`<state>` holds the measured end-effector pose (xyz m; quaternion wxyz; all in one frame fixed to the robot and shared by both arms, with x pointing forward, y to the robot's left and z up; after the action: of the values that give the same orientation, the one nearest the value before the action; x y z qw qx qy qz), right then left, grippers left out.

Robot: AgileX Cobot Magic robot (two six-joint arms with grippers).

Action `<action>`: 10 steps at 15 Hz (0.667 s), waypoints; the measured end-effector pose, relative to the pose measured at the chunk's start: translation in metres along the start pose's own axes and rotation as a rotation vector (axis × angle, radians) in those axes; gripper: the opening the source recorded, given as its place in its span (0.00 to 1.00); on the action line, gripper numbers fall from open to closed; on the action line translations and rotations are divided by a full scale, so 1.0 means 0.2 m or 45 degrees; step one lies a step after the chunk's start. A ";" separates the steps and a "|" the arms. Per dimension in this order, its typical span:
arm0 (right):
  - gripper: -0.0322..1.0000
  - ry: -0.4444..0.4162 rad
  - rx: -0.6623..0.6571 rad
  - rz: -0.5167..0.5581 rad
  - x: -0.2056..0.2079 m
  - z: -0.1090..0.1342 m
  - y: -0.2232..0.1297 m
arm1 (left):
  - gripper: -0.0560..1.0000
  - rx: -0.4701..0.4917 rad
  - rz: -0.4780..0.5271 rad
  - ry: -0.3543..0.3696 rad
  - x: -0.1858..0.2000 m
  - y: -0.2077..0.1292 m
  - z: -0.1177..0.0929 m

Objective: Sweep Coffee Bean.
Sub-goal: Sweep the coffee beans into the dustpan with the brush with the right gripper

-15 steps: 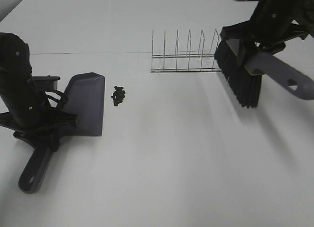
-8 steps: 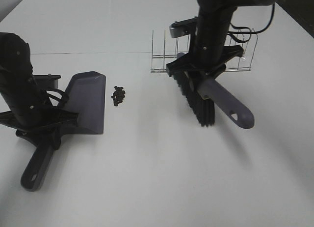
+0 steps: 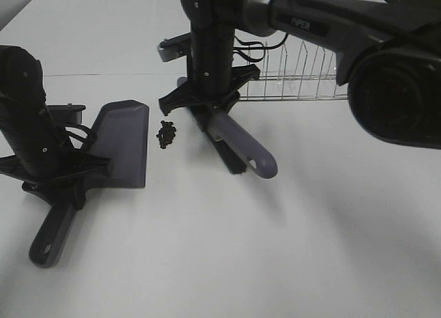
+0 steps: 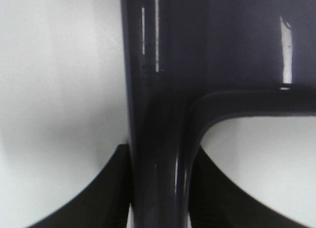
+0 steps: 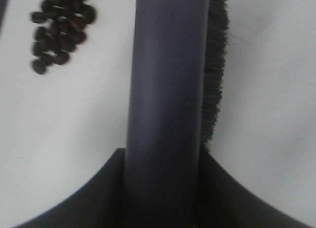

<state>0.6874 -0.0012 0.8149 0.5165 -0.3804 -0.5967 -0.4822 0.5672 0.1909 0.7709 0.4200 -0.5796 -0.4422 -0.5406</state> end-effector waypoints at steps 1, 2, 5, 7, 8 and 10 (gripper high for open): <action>0.30 0.058 0.022 -0.003 0.00 0.10 0.00 | 0.30 0.000 0.000 0.000 0.00 0.00 0.00; 0.30 0.110 0.039 0.001 0.00 0.17 -0.02 | 0.30 -0.001 0.000 0.000 0.00 0.00 0.00; 0.30 0.251 0.053 0.030 0.03 0.36 -0.07 | 0.30 0.002 0.000 -0.003 0.00 0.00 0.00; 0.30 0.329 0.030 0.060 0.05 0.42 -0.09 | 0.30 0.002 -0.001 -0.003 0.00 0.00 0.00; 0.30 0.349 0.023 0.068 0.05 0.44 -0.10 | 0.30 0.002 -0.001 -0.003 0.00 0.00 0.00; 0.30 0.353 0.024 0.057 0.07 0.44 -0.09 | 0.30 0.002 -0.001 -0.003 0.00 0.00 0.00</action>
<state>0.6460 0.0793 0.8260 0.6082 -0.3185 -0.5156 -0.5127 0.5673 0.1905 0.7709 0.4196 -0.5796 -0.4432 -0.5399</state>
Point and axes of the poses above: a point on each arm's last joint axis where the gripper is mounted, x pointing back along that axis away from the gripper, z along the wrist's bending axis when the last joint is at zero, y = z × x, the point moved 10 cm from there along -x, pointing out along that axis toward the gripper, and after that the axes turned 14 degrees about -x, right-handed, at the moved point
